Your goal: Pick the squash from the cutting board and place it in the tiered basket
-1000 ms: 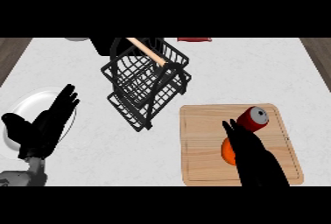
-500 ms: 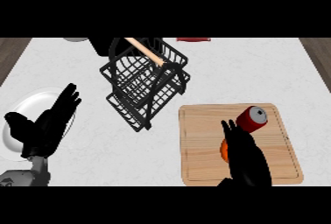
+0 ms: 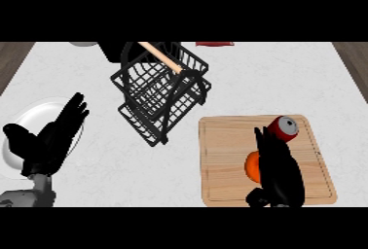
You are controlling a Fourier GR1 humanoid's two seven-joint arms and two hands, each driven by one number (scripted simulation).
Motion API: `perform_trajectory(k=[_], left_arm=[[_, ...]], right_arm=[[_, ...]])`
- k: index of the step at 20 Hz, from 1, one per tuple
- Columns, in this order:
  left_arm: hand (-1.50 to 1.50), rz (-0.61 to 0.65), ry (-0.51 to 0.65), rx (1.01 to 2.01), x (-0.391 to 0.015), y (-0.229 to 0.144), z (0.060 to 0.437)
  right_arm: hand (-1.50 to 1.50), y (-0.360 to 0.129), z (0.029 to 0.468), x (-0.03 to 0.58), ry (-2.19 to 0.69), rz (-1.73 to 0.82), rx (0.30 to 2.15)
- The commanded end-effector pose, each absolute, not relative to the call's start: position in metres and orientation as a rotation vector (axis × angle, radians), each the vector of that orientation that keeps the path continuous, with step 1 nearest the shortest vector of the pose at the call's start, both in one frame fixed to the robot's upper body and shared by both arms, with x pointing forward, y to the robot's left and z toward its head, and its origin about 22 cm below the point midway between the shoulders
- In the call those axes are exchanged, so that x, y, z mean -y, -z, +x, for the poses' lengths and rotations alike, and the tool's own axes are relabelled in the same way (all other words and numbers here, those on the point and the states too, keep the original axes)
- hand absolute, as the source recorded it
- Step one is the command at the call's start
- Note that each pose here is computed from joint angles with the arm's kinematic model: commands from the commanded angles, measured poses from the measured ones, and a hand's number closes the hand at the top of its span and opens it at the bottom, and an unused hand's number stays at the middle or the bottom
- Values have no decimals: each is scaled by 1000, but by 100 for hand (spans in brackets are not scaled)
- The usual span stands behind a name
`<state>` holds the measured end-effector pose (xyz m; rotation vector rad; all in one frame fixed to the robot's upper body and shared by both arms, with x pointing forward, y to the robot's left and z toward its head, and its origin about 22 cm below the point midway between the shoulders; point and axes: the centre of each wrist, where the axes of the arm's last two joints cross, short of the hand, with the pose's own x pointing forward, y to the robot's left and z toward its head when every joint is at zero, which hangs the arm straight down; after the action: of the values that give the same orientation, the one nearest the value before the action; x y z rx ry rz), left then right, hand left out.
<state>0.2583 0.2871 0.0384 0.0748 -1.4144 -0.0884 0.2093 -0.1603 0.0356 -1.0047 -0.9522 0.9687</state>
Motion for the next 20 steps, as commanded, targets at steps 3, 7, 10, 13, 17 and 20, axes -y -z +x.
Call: perform_trajectory(k=[3, 7, 10, 13, 17, 20], left_arm=[[0, 65, 105, 1414, -281, -42, 261], [0, 68, 99, 1425, -295, -26, 256], [0, 72, 84, 1433, -302, -46, 263], [0, 73, 87, 1406, -295, -34, 254], [0, 73, 98, 1419, -280, -47, 250], [0, 91, 84, 1411, -302, -33, 246]], right_arm=[[-150, -22, 218, 166, -994, -997, 906], [150, -10, 213, 181, -1058, -831, 822], [150, 4, 216, 170, -1138, -920, 817], [150, 2, 211, 139, -1197, -937, 837], [150, -7, 230, 176, -1212, -1001, 868], [150, 15, 166, 188, -1085, -1038, 739]])
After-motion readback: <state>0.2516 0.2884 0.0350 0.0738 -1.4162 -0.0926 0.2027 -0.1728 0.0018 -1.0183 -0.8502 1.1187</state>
